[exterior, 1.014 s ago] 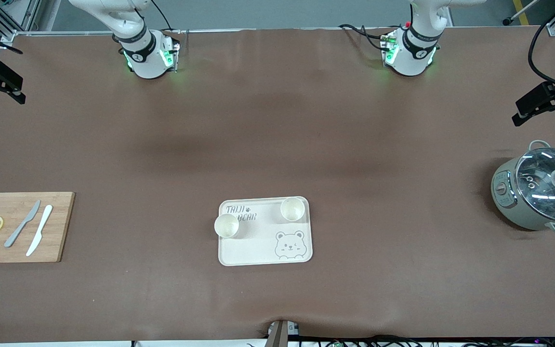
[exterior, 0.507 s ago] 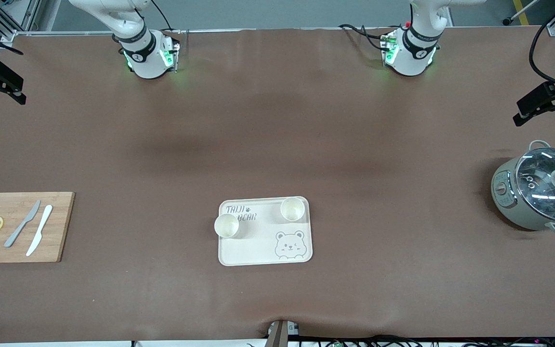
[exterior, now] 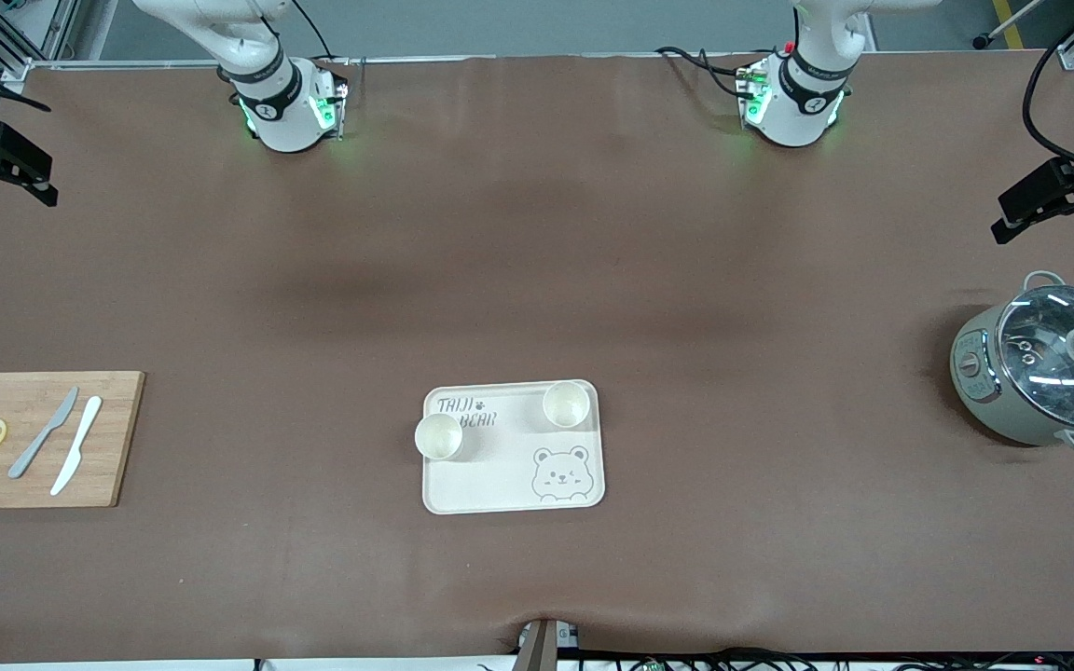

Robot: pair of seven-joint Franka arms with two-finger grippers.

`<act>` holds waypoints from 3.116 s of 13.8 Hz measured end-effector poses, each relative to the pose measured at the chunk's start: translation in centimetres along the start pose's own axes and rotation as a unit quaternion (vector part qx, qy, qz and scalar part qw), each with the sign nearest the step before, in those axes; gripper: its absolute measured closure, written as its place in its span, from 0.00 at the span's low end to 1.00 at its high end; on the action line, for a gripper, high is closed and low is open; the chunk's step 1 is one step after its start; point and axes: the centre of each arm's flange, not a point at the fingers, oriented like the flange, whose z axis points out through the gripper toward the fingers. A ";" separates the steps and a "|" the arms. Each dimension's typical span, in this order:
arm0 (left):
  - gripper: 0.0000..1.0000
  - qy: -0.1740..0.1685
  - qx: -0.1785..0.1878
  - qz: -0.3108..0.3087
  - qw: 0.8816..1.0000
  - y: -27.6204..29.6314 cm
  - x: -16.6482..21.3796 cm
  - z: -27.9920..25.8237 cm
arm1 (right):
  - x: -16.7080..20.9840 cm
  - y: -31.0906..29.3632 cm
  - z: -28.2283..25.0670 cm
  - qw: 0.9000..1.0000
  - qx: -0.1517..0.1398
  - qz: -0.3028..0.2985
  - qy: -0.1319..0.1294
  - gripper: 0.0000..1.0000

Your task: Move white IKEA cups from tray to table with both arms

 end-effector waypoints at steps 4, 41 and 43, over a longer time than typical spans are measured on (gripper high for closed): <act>0.00 -0.006 0.001 0.003 1.000 0.4 0.1 0.6 | 0.1 0.0 0.1 1.000 0.002 0.000 -0.001 0.00; 0.00 -0.038 0.023 0.045 0.998 27.6 1.8 22.6 | 16.1 -30.1 17.4 0.978 0.104 0.183 -0.007 0.00; 0.00 -0.046 0.027 0.048 0.997 28.1 1.7 24.0 | 17.3 -31.5 20.9 0.981 0.090 0.173 0.006 0.00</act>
